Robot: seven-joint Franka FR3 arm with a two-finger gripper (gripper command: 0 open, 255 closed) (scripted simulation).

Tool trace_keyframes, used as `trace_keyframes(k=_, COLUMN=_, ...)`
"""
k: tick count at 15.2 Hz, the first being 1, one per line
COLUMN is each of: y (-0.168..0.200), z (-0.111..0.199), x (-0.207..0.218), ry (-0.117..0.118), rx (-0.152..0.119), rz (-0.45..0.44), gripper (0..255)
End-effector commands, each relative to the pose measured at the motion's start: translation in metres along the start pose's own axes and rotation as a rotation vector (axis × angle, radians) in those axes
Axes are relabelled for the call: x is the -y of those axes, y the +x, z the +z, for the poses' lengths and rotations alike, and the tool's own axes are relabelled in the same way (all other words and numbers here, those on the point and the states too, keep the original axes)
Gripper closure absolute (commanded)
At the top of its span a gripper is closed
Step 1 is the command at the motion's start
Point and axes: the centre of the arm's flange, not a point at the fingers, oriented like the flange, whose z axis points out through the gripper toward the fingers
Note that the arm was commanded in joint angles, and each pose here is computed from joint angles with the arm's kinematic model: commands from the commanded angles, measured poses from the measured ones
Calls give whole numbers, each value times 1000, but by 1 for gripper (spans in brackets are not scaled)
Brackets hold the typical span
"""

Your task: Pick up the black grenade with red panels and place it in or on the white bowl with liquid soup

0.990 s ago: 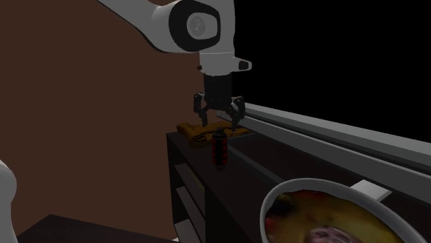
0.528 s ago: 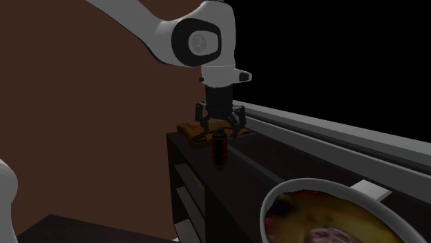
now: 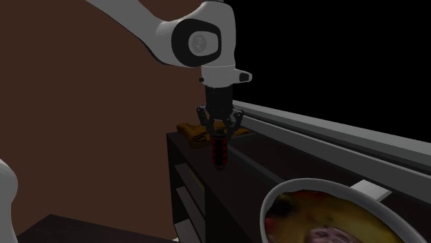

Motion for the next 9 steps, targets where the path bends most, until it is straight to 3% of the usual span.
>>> trace_keyframes(k=1, y=0, z=0, x=0, ry=0, rx=1, rz=0, gripper=255)
trace_keyframes(k=9, y=2, z=-10, x=1, ry=0, rx=1, rz=0, gripper=255)
